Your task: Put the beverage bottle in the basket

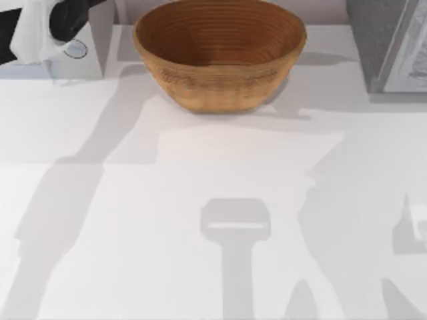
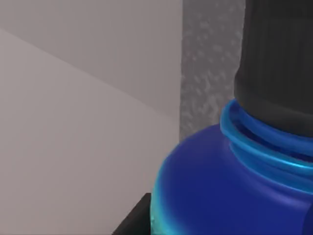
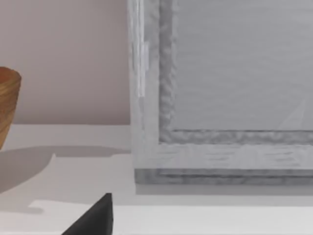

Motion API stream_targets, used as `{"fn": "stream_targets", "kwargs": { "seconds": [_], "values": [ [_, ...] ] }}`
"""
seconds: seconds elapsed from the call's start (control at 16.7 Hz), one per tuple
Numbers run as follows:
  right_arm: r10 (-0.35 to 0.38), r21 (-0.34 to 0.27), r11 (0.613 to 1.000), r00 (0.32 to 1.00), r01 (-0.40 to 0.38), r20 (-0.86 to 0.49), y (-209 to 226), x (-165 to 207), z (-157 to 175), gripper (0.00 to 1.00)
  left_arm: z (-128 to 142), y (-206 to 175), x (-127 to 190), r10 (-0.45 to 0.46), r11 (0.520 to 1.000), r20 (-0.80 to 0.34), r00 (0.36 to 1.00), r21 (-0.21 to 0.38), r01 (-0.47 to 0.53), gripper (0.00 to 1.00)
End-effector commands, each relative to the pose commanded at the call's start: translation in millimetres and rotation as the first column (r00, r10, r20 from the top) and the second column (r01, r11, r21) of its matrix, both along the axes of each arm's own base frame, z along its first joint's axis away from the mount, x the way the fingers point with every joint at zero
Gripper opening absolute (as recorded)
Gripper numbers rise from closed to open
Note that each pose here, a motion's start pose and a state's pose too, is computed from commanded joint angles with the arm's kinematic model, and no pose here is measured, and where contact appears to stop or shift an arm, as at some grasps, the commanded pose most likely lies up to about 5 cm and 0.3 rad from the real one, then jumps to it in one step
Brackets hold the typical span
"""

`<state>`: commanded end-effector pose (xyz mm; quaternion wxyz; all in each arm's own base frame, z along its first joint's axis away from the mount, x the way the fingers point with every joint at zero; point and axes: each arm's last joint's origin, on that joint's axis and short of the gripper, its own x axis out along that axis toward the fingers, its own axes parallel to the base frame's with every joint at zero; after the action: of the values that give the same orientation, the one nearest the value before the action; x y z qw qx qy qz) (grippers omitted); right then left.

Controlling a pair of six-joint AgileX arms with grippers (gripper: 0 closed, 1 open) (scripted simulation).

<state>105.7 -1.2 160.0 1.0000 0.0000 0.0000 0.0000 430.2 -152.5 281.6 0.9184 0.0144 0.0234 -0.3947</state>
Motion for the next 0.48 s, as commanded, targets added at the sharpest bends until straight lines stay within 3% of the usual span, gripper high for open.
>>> {"fn": "stream_targets", "kwargs": {
  "seconds": [0.24,0.48],
  "values": [
    [0.0,0.0,1.0,1.0,0.0,0.0,0.0,0.0,0.0,1.0,-6.4,-12.7,12.8,0.002,1.0,0.009,1.0,-0.005,-0.002,0.0],
    [0.0,0.0,1.0,1.0,0.0,0.0,0.0,0.0,0.0,1.0,-33.3,-33.2,34.8,-0.001,1.0,-0.012,1.0,0.002,0.001,0.0]
  ]
}}
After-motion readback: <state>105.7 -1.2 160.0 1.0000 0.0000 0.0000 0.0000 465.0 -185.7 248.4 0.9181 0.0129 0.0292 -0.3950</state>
